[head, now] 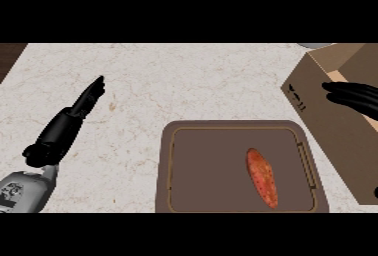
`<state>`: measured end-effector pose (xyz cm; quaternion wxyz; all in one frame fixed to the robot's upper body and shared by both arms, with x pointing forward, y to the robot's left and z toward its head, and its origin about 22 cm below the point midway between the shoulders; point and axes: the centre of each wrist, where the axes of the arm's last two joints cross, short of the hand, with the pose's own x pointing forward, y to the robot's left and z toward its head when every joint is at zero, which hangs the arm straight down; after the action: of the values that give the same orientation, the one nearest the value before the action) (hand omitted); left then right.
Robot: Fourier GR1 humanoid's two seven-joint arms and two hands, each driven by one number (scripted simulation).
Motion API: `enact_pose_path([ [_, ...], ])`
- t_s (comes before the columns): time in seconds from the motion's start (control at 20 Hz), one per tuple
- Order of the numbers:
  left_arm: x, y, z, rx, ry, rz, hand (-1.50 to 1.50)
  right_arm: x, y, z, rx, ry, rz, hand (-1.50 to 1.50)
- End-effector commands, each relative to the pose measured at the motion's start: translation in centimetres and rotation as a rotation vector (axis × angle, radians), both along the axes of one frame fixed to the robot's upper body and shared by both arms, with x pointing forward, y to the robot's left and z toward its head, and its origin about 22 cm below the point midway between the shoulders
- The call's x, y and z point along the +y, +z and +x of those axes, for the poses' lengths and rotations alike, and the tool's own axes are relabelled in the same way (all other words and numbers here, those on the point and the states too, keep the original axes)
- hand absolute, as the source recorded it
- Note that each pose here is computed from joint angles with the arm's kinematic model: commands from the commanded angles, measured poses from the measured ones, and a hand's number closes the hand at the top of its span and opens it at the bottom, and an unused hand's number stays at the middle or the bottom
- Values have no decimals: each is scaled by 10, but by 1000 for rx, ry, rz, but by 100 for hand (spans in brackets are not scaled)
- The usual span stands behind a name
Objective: Pick the sweet potato from the tray and place it in the cardboard box
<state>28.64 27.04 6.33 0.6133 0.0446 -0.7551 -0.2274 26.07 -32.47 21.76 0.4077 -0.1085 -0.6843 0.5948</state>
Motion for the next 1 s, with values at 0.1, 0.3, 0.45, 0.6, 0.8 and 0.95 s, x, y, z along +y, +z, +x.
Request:
enact_pose_path([
  [0.1,0,21,7,-7,0,23,0,57,-3,-27,29,45,-245,-150],
  [0.3,0,0,-3,10,-1,3,0,81,9,-52,16,9,-371,-150],
  [0.45,-11,-6,-4,4,5,7,0,91,16,-54,35,-18,-433,-150],
  [0.6,7,3,12,4,-5,-1,0,117,-17,-72,74,-44,-438,-150],
  [0.8,9,15,19,-10,-6,-19,0,126,-12,-77,111,-53,-480,-150],
  [0.95,-1,10,10,1,3,-9,0,128,-26,-85,127,-67,-460,-150],
])
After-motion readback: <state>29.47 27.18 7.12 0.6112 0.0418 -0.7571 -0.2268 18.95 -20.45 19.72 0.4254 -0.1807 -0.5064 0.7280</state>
